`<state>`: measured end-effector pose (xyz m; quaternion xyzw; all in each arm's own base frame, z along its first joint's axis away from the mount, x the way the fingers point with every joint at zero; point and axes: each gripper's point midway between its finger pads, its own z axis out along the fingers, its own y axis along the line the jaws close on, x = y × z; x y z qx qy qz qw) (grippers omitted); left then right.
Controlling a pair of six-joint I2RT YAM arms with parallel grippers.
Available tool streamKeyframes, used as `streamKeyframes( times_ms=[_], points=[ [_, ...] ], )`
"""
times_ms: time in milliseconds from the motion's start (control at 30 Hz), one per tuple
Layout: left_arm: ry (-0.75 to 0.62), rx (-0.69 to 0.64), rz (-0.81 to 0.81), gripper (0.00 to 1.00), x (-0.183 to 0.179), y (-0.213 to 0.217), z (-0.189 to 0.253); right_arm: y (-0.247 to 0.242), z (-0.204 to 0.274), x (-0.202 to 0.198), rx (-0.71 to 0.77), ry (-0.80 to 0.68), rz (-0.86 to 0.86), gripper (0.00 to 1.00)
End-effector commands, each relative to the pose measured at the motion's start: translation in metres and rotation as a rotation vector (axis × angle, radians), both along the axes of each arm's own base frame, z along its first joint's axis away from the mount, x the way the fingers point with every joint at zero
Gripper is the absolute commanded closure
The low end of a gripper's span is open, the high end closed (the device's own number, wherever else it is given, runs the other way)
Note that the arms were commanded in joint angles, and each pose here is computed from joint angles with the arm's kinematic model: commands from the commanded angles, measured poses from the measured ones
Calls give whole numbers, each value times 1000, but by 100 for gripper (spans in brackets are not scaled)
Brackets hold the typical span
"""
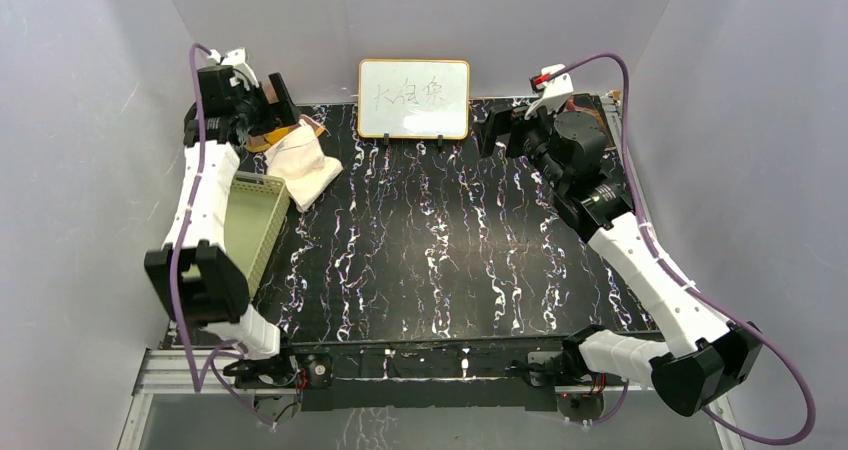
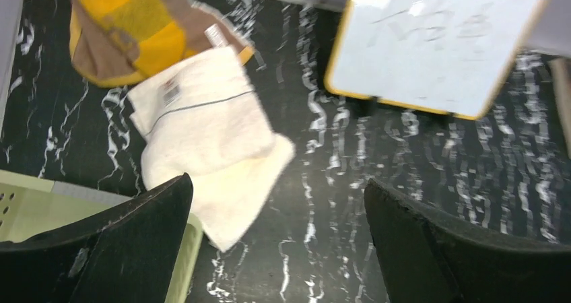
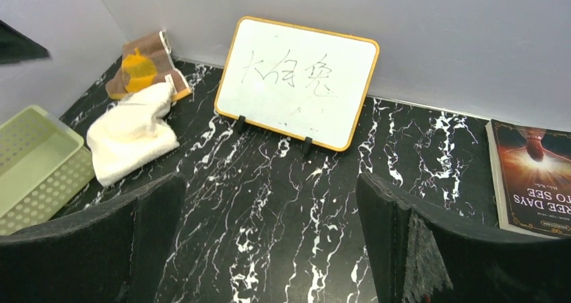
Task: Roll the towels
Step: Pick up the towel at the corner of the board.
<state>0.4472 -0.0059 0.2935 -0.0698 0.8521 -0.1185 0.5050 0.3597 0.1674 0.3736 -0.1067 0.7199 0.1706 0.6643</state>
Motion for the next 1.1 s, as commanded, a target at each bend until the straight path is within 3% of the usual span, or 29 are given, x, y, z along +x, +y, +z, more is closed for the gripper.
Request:
streamKeyframes(
  times_ms=[0,233,367,467,500,533,567,667,800,900,1000,1067],
  points=[
    [196,21,105,2,13,28,-57,-8,32,10,94,-85,-78,2],
    [370,-1,80,2,54,29,-133,-13,25,19,110,-28,-135,2],
    [481,-88,46,6,69,13,-194,-11,24,20,128,-18,-134,2],
    [472,-102,50,13,80,6,-216,-8,28,18,133,-29,-110,2],
    [469,-105,36,31,83,2,-220,-8,28,17,131,-29,-108,2],
    [472,-104,14,59,86,-1,-222,-8,30,16,130,-31,-106,2],
    [482,-108,1,97,86,-3,-221,-8,30,16,126,-31,-106,2],
    [420,-109,-47,100,95,-9,-181,-12,31,14,103,-39,-115,2],
    [96,-89,-125,100,89,-39,-39,-21,39,15,103,-66,-162,2],
    [-26,-47,-196,100,49,-84,38,-27,47,19,141,-80,-209,2],
    [-32,-41,-302,100,1,-126,61,-35,50,24,195,-83,-270,2],
    [-85,-114,-409,100,-33,-150,75,-38,50,26,212,-78,-295,2]
  ],
)
